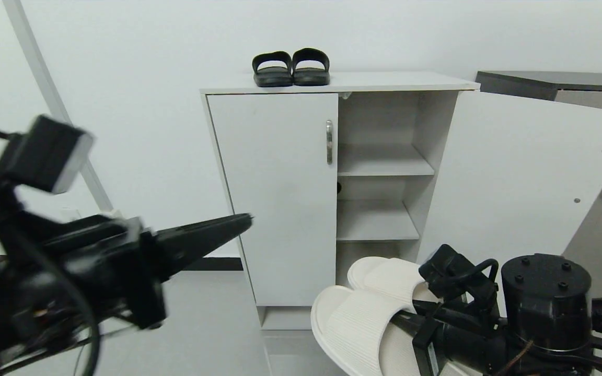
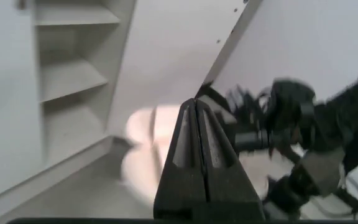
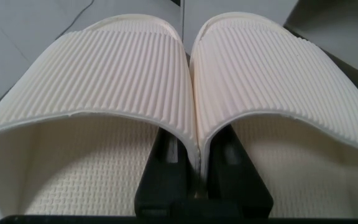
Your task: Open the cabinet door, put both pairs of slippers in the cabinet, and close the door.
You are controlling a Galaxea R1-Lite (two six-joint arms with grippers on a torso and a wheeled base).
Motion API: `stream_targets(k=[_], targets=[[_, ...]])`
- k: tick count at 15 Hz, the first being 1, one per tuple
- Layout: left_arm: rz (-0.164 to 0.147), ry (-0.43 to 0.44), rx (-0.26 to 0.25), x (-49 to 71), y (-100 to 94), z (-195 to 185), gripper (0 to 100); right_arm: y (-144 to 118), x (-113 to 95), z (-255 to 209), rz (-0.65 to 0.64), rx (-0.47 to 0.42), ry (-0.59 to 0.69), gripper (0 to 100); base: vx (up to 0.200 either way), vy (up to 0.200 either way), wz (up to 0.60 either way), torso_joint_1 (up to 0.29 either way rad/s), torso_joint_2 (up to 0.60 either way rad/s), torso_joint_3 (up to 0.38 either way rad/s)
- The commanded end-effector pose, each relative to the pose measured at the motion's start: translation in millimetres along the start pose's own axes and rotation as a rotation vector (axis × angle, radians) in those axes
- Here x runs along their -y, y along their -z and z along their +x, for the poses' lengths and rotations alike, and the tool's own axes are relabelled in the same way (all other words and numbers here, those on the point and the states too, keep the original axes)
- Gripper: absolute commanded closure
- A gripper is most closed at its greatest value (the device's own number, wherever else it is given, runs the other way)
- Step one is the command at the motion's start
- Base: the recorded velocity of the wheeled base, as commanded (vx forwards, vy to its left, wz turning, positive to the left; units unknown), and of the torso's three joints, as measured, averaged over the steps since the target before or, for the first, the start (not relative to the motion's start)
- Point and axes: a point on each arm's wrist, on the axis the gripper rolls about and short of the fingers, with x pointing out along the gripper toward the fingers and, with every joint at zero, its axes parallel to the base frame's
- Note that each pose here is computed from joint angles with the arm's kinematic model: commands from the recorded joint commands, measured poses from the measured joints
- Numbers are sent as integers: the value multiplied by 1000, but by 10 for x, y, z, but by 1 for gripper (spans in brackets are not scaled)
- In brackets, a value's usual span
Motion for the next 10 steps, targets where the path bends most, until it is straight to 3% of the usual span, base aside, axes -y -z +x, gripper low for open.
stream_targets(k=[1, 2, 4, 5, 6, 7, 9, 10], targets=[[138, -296, 93, 87, 366, -1143, 100, -19, 3, -14, 0, 9, 1, 100, 0, 0, 0, 0, 0, 0], [179, -399, 93, 115, 477, -1323, 100, -19, 3, -14, 0, 9, 1, 100, 0, 0, 0, 0, 0, 0], [201, -605, 77, 135, 749, -1532, 100, -16, 3, -11, 0, 8, 1, 100, 0, 0, 0, 0, 0, 0], [199, -720, 100, 120, 858, -1580, 100, -12, 3, -12, 0, 6, 1, 100, 0, 0, 0, 0, 0, 0], [199, -777, 106, 105, 921, -1597, 100, -12, 3, -12, 0, 6, 1, 100, 0, 0, 0, 0, 0, 0], [188, -917, 118, 60, 1131, -1639, 100, -18, 3, -19, 0, 9, 1, 100, 0, 0, 0, 0, 0, 0], [177, -1020, 115, 10, 1384, -1662, 100, -37, 0, -46, 0, 20, -1, 100, 0, 0, 0, 0, 0, 0], [195, -1042, 116, -9, 1546, -1685, 100, -40, 0, -49, 0, 22, -1, 100, 0, 0, 0, 0, 0, 0]])
